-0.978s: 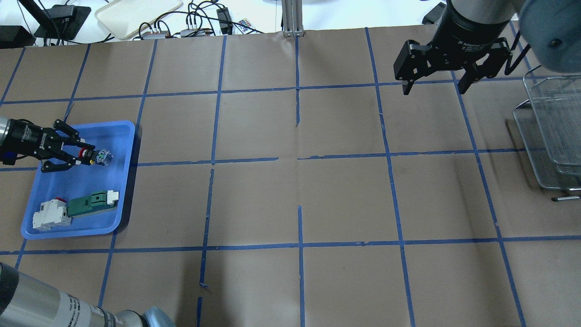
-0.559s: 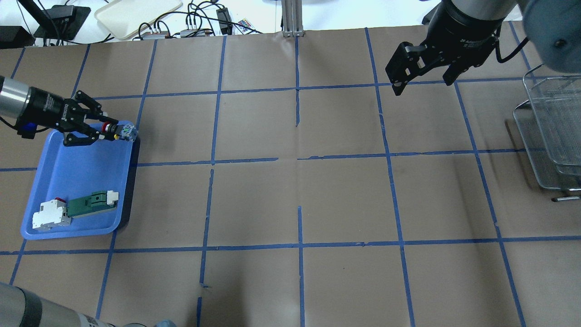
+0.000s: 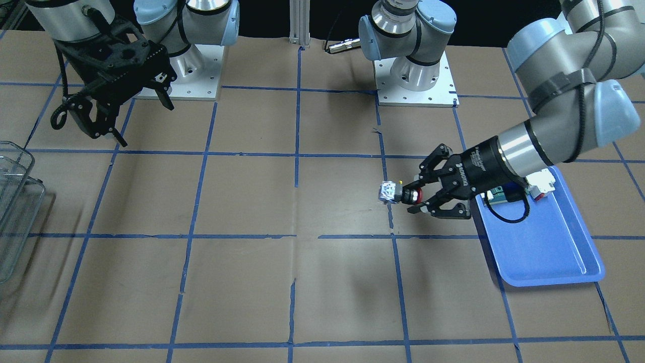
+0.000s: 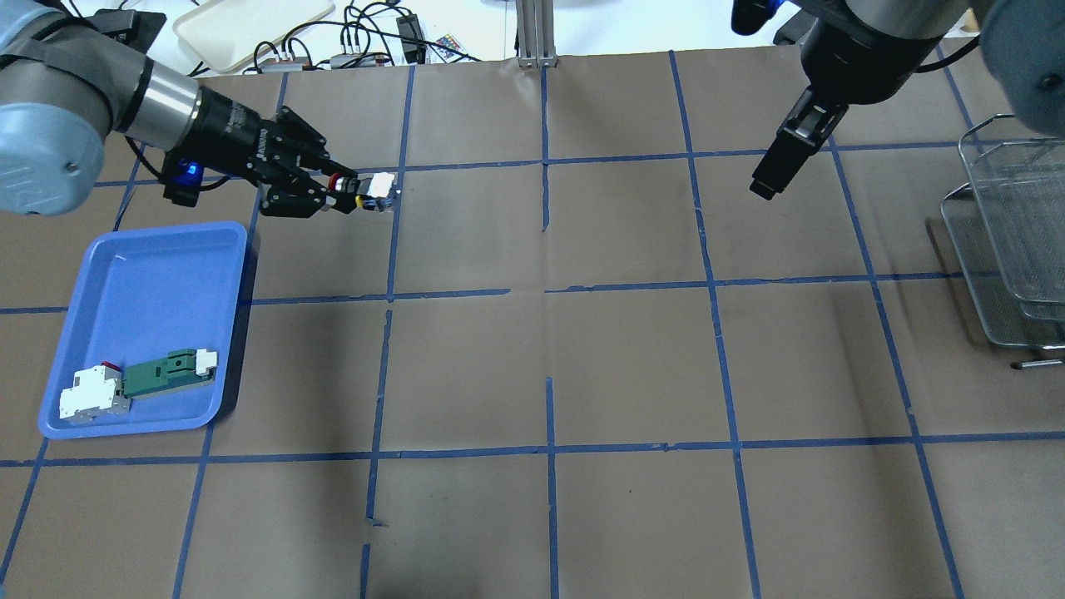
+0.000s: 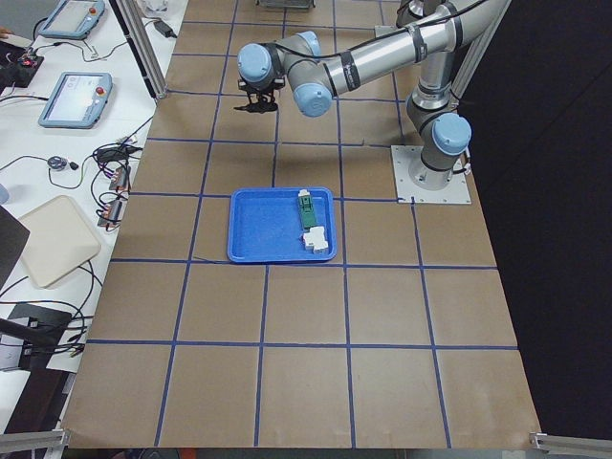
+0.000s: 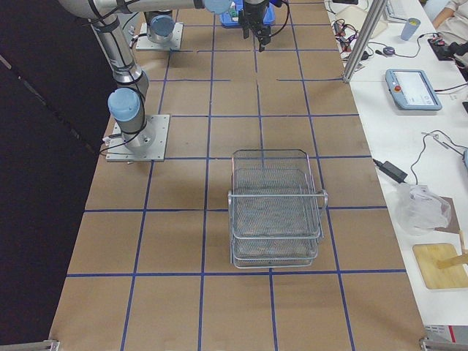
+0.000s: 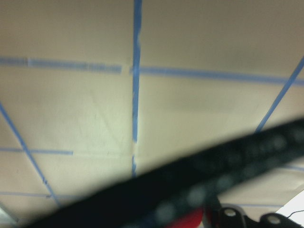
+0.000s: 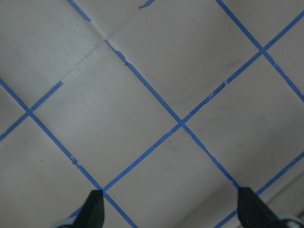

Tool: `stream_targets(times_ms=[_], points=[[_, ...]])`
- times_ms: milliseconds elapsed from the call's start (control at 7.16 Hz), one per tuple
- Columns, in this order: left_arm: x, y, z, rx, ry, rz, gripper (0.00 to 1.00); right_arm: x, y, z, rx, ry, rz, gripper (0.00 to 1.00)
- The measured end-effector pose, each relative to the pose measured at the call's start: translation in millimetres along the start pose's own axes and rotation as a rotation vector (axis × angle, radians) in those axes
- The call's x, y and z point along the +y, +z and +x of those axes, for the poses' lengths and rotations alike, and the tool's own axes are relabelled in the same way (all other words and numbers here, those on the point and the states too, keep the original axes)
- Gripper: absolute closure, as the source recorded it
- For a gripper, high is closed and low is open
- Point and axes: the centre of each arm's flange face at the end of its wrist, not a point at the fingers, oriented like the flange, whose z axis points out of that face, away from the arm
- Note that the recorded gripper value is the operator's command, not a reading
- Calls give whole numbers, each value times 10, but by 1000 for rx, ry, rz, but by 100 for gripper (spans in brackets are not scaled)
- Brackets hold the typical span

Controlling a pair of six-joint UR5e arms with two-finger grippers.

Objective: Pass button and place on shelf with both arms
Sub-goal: 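Carry the button toward the table center while the right gripper descends to meet it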

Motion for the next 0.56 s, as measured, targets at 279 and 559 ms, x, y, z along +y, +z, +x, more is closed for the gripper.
stream_targets(times_ms=[279, 559], points=[[662, 209, -241, -16, -4, -25, 100, 109, 267, 197, -30, -197, -15, 0], [1162, 517, -426, -20, -12, -47, 100, 48, 277, 242, 34, -331, 12, 0]])
